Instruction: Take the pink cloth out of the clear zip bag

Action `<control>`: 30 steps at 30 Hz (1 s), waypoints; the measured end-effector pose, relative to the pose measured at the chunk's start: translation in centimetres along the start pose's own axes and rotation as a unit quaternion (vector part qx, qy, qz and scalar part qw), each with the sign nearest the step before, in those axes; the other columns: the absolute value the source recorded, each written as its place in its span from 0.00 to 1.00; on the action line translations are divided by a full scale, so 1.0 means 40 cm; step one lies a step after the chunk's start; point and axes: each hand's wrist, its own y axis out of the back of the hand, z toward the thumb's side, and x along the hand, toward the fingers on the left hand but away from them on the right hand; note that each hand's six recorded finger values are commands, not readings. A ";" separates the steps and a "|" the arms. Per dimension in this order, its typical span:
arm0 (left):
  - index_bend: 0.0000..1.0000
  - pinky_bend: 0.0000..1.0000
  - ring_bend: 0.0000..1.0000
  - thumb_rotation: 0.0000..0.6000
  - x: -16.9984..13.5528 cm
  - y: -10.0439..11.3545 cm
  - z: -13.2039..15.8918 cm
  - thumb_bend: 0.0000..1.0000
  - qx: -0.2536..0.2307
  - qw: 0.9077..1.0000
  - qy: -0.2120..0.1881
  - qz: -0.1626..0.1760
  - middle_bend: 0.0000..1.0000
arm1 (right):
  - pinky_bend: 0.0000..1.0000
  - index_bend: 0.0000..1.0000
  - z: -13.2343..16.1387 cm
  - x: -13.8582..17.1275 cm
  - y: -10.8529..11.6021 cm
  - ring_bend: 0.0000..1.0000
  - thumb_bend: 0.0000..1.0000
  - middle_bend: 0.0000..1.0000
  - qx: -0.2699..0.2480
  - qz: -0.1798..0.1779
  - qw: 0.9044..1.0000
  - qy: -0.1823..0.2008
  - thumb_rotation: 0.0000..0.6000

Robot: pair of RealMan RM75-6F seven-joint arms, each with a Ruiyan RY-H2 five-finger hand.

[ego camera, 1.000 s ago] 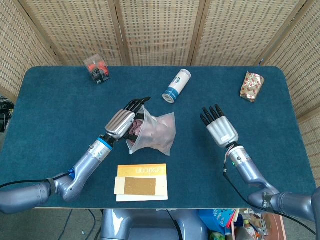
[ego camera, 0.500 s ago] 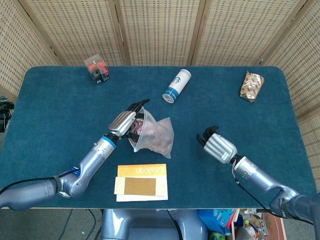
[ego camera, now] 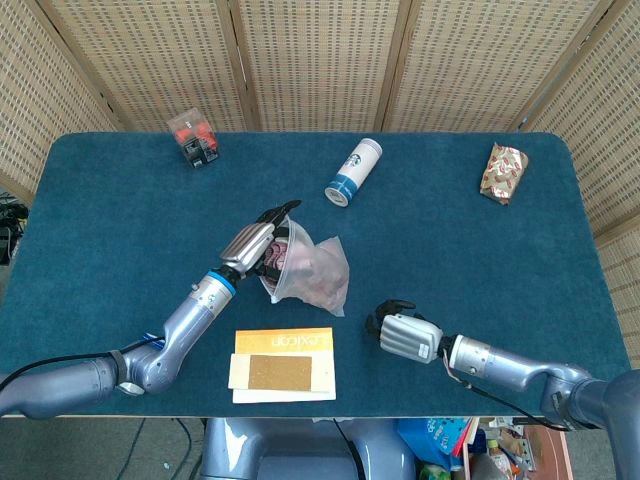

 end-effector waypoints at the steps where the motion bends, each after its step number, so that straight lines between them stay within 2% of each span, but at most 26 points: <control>1: 0.72 0.00 0.00 1.00 -0.001 0.000 0.001 0.33 0.001 1.000 0.001 -0.001 0.00 | 0.76 0.27 0.001 -0.013 0.005 0.54 0.00 0.60 0.001 -0.003 1.000 0.002 1.00; 8: 0.72 0.00 0.00 1.00 -0.001 -0.003 0.004 0.33 -0.003 1.000 0.008 -0.007 0.00 | 0.76 0.27 0.017 -0.103 0.052 0.54 0.00 0.60 -0.003 -0.022 1.000 0.012 1.00; 17: 0.72 0.00 0.00 1.00 0.005 -0.003 -0.002 0.33 -0.014 1.000 0.016 -0.007 0.00 | 0.76 0.27 0.051 -0.197 0.083 0.54 0.00 0.60 -0.023 -0.022 0.999 0.008 1.00; 30: 0.72 0.00 0.00 1.00 -0.002 -0.010 0.018 0.33 -0.018 1.000 0.012 -0.019 0.00 | 0.76 0.27 0.056 -0.266 0.039 0.54 0.00 0.60 -0.023 0.022 0.999 -0.017 1.00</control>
